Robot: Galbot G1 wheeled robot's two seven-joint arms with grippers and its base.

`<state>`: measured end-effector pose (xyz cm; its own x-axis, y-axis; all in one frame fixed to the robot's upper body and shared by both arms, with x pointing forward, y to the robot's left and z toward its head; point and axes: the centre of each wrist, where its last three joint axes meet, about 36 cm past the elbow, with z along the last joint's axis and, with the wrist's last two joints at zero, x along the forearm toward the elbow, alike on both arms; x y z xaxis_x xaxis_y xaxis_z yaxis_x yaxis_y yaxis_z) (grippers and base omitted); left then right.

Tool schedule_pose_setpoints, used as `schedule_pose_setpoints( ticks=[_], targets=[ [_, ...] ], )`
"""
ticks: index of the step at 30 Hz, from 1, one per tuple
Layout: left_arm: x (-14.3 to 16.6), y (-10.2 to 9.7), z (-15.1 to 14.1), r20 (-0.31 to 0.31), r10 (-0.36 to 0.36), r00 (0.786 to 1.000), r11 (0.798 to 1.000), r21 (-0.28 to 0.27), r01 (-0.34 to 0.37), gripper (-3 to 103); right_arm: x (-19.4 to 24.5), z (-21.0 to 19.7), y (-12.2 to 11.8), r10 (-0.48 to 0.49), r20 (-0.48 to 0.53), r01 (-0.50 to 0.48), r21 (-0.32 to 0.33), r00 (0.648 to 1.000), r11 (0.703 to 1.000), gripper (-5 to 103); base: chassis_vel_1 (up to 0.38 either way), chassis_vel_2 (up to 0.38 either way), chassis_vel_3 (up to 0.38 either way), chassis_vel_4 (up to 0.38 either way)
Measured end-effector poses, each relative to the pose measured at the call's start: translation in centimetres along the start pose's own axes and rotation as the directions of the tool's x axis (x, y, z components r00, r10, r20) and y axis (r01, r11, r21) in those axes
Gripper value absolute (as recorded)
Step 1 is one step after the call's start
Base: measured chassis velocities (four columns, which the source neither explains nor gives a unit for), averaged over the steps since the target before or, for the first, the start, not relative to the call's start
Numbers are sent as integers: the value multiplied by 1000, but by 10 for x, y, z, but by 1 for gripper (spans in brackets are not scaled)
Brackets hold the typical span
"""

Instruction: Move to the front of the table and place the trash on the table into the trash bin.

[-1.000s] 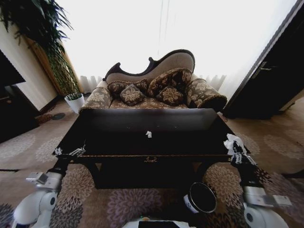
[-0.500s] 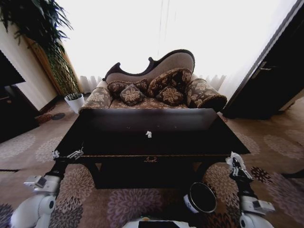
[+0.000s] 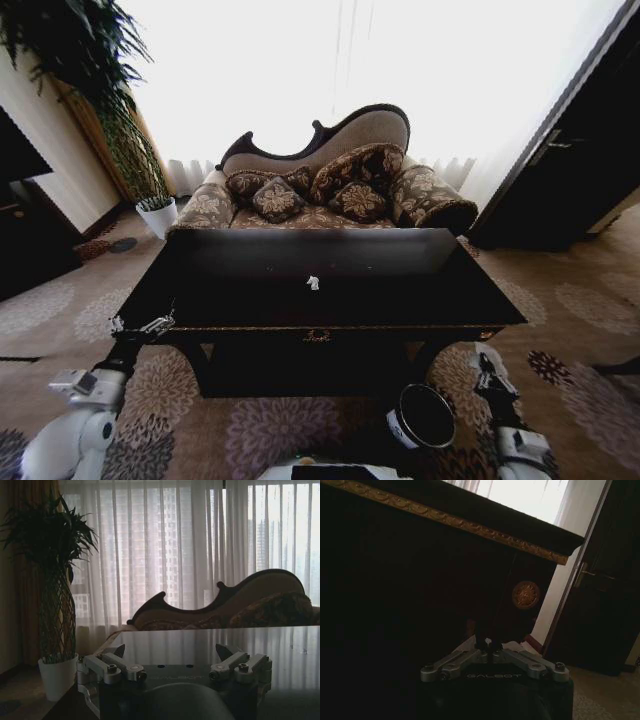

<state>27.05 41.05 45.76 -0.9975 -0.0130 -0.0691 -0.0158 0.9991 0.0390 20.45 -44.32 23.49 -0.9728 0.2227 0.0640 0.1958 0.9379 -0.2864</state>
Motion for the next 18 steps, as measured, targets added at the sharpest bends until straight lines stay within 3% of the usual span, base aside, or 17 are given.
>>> schedule_pose_setpoints(
  ticks=[12,16,18],
  targets=[
    [3,2,-1,-1,-9,1000,1000,-2,9,100,-4,80,25,-54,-233,64,35,971,997,0,0,0,0,0],
    [5,3,-3,1,-13,1000,1000,-7,13,100,5,116,31,-91,-396,114,35,914,993,0,0,0,0,0],
    [5,2,-4,1,-13,1000,1000,-8,13,100,6,122,34,-97,-423,121,29,901,992,0,0,0,0,0]
  ],
)
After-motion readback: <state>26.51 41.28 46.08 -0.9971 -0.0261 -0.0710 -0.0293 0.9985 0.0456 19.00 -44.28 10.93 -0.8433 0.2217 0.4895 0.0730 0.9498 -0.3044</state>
